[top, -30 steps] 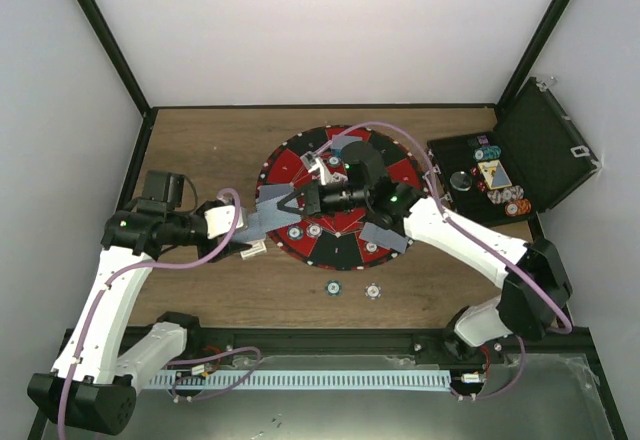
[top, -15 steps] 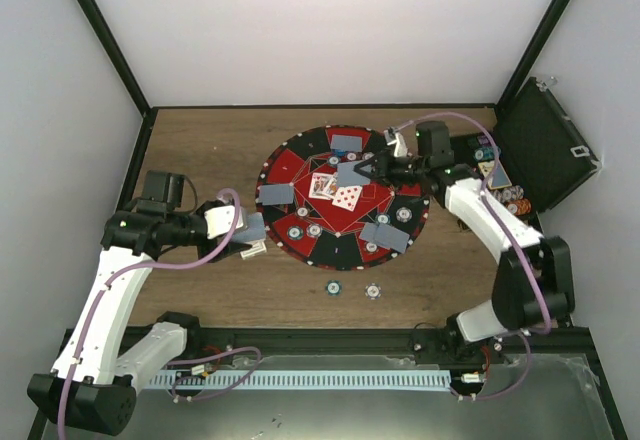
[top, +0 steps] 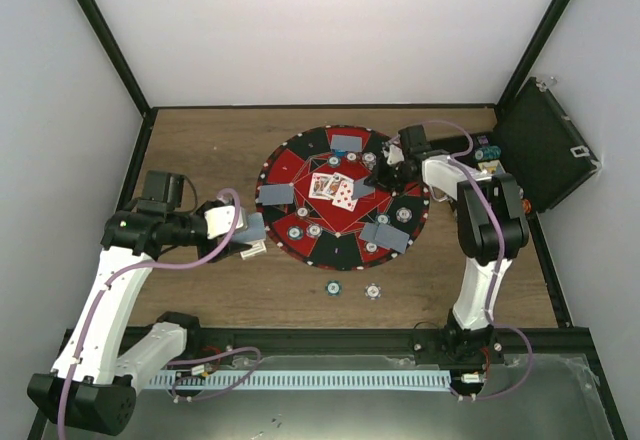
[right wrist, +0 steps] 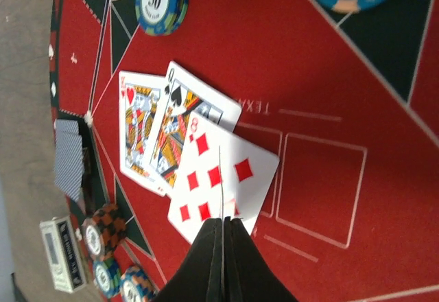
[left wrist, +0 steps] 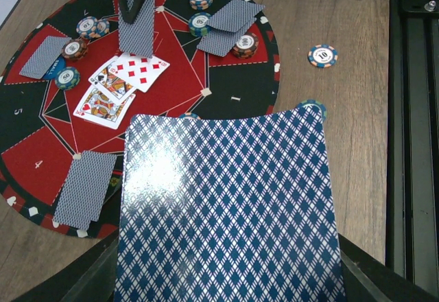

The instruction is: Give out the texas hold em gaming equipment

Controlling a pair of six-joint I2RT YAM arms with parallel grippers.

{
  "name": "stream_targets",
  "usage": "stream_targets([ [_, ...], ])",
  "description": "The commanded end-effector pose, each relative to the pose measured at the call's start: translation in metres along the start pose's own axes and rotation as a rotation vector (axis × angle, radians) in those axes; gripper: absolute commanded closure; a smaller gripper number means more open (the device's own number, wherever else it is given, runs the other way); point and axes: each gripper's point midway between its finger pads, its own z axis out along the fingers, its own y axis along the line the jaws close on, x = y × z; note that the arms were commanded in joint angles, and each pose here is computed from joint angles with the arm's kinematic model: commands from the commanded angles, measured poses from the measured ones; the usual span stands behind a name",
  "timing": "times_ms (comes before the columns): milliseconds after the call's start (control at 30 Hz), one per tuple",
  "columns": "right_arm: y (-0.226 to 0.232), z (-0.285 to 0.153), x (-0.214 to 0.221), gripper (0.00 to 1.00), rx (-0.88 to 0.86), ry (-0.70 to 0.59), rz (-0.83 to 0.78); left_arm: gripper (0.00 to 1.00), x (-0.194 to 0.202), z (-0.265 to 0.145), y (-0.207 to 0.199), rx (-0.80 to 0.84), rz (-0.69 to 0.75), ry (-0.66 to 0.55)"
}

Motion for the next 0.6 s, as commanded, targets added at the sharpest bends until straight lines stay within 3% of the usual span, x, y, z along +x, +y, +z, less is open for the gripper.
stream_targets([
  [0,-0.003,-0.002,-0.031,0.99,0.055,-0.082,-0.064,0.87,-0.009,-0.003,0.001,0.0,0.023,-0.03],
  [333,-0.029,0.016,-0.038,0.98,0.15,-0.055,-0.062,0.87,-0.009,-0.005,0.002,-0.006,0.027,-0.021],
  [467,-0.04,0.009,-0.04,0.84,0.23,-0.068,-0.062,0.87,-0.009,-0.006,0.002,-0.009,0.032,-0.016],
  [567,-0.042,-0.001,-0.044,0.67,0.279,-0.09,-0.071,0.87,-0.009,-0.007,0.001,-0.008,0.033,-0.019],
])
